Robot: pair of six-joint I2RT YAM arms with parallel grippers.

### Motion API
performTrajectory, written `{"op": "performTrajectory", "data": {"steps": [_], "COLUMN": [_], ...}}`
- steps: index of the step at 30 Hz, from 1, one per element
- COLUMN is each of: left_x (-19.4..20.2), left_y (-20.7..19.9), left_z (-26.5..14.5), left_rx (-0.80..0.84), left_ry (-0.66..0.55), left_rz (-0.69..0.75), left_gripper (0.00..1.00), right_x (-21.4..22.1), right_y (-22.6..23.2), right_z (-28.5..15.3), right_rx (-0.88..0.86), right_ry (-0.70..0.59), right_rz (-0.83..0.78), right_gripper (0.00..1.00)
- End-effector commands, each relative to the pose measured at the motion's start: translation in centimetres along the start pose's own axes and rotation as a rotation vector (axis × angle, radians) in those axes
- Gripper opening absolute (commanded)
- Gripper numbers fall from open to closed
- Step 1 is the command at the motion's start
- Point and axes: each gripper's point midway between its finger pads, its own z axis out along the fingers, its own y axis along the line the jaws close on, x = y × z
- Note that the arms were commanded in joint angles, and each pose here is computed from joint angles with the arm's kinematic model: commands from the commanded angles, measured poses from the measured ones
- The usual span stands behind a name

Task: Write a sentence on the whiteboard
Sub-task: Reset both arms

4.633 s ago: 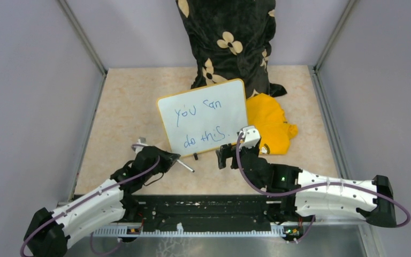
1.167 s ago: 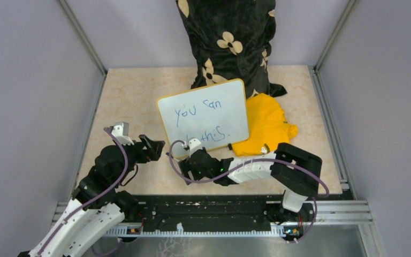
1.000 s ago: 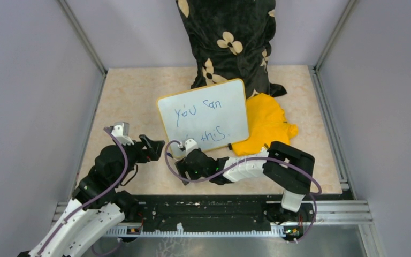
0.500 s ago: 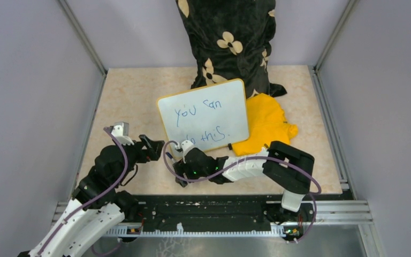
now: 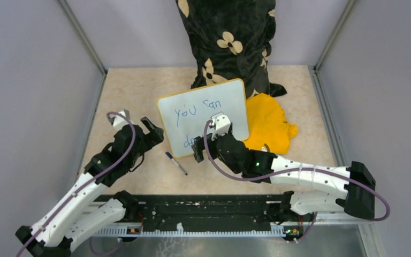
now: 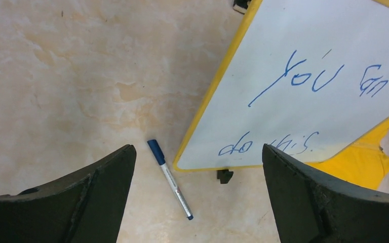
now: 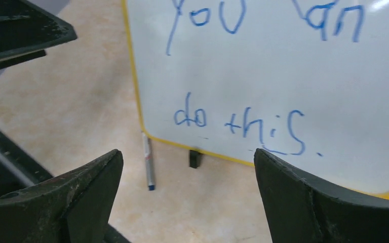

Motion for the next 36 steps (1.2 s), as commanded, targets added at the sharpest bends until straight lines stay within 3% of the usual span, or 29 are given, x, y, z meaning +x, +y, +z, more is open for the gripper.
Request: {"op": "performTrajectory", "data": {"steps": [1,6,13,22,28,36], "left_x": [-0.2,-2.0,-6.3,-13.4,-17.4,-15.2], "left_y": [-2.0,-5.8,-11.4,-19.7,-19.8,-18.4], "left_z": [0.5,1.2,2.0,-3.3,-3.5,0.6], "left_rx": [-0.023,0.009,0.120,0.582,0.512,0.409], "left_ry": [0.066,0.120,0.088,-0.275,-0.447,-0.436], "left_rz": [-0.057,0.091,0.336,0.426,0.393,0.455], "left_gripper": [0.99,0.99,0.99,0.99,0.99,0.99], "right_x": [-3.9,-8.9,-15.0,-21.5,-23.0,-20.3], "right_y": [-4.1,-7.7,-15.2,-18.7,-19.9,-20.1], "right_z": [-1.2,-3.3,-8.0,-17.2,-20.9,-19.9], "right_rx": [0.215,0.437,0.582,0.760,0.822,0.781], "right_ry": [-0.075,-0.188,-0.286,-0.515,-0.638,-0.626], "right_rz": [-0.066,-0.014,0.122,-0.013,-0.002,-0.084], "right_gripper": [0.99,0.99,0.99,0.99,0.99,0.99]}}
